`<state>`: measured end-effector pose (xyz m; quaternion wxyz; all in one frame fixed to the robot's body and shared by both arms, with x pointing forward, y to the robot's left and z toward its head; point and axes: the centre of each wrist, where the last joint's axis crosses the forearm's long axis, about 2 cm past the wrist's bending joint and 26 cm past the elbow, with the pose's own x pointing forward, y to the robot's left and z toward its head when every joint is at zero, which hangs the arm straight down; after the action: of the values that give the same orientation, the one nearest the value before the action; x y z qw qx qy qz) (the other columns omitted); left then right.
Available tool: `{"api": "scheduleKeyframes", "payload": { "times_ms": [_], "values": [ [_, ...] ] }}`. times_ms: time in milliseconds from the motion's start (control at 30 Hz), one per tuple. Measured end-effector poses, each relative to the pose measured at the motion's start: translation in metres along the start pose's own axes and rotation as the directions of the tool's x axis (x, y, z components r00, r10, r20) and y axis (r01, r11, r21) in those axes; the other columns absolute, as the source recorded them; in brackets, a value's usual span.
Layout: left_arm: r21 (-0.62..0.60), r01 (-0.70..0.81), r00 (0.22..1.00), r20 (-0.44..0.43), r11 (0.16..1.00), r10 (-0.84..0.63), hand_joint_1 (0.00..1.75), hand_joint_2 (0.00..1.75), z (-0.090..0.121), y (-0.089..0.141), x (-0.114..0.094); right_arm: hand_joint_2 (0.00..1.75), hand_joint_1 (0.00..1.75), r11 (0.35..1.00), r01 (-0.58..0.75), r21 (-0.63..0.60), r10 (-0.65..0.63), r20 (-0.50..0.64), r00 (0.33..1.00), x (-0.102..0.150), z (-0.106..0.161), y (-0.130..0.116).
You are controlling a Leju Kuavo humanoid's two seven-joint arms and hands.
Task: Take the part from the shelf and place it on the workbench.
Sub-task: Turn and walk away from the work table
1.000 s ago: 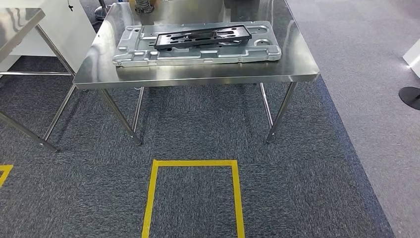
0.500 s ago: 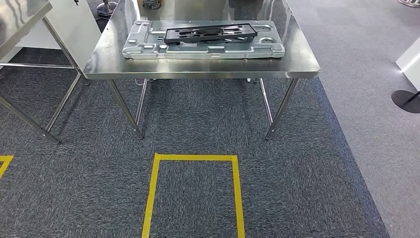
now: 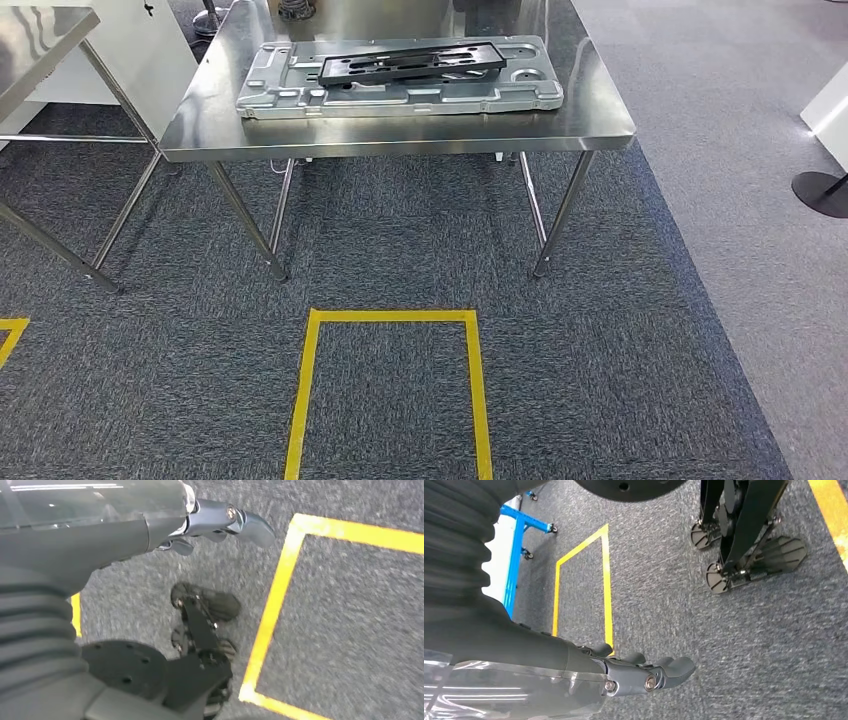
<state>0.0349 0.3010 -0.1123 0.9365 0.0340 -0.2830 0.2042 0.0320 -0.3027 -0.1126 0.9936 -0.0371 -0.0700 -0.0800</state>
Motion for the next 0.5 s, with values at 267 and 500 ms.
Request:
{"api": "scheduleKeyframes", "payload": {
  "times_ms": [267,500],
  "values": [
    [-0.005,0.043,0.998,-0.048,0.999,-0.044,0.00,0.00,0.002,0.006,-0.003,1.75,0.00,1.000,0.010,-0.017,-0.010,0.019,1.000,-0.002,0.000,-0.007],
    [-0.005,0.090,0.992,-0.083,0.996,-0.091,0.00,0.00,0.002,0.012,-0.003,0.00,0.00,1.000,-0.003,-0.027,0.004,0.034,0.999,-0.004,0.000,-0.013]
  ]
}}
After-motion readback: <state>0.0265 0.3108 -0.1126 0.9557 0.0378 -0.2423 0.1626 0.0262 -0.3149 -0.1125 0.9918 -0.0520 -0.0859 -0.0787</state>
